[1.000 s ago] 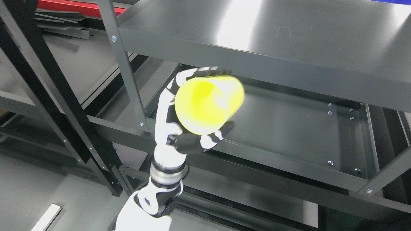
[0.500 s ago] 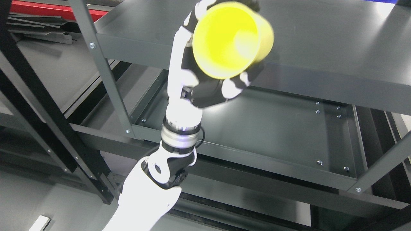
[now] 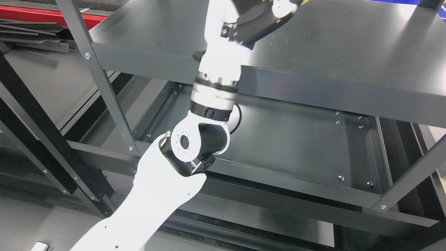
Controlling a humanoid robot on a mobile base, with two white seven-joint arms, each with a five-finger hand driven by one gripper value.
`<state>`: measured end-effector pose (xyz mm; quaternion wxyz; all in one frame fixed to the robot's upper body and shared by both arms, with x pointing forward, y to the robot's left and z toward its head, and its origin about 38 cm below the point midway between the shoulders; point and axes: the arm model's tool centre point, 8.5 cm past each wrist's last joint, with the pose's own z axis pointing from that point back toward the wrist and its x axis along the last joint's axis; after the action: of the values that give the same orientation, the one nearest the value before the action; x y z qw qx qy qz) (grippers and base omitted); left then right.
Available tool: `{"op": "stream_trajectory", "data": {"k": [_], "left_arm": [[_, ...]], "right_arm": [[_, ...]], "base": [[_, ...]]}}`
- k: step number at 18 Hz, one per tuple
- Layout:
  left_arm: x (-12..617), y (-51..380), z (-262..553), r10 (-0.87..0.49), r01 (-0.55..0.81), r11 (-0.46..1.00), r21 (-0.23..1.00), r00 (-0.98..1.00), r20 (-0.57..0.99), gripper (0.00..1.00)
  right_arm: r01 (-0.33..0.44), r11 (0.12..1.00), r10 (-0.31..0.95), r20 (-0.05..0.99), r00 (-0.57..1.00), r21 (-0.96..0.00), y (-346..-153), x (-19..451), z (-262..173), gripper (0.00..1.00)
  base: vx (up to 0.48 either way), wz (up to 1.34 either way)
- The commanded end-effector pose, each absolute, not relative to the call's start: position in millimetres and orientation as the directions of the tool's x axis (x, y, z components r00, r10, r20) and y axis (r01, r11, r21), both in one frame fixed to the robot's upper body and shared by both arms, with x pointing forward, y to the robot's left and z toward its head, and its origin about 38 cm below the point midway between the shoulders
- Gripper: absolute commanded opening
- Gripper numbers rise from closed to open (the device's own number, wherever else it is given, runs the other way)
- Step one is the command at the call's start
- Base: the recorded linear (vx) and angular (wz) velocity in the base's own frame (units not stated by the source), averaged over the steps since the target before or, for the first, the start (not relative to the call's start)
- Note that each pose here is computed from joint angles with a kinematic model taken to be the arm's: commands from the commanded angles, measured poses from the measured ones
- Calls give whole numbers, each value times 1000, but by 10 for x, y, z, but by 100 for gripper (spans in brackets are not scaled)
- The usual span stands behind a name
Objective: Place yellow IKEA cup on middle right shelf
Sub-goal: 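Raise the left hand with the cup up onto the upper shelf, then set the cup down on the shelf and open the left hand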
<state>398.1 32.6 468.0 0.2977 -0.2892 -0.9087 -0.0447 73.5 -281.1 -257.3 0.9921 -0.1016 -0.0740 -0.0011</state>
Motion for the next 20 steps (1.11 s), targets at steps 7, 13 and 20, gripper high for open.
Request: {"op": "stream_trajectory", "data": {"k": [7,13,20], "left_arm": [[4371,259,4918,247,349,936,-37,-581,776,1],[4577,431,5059,176,248,968,-43,-546,819,9],[4818,547,4877,127,183,982,-44,-473,872,38]], "right_arm": [[22,977,6,132,991,-213,-2909,644,-2572,99],[22,977,6,132,991,-213,-2909,644,-2572,99],[22,977,6,132,991,-213,-2909,644,-2572,99]], "base": [[-10,16],[0,0],[0,0]]}}
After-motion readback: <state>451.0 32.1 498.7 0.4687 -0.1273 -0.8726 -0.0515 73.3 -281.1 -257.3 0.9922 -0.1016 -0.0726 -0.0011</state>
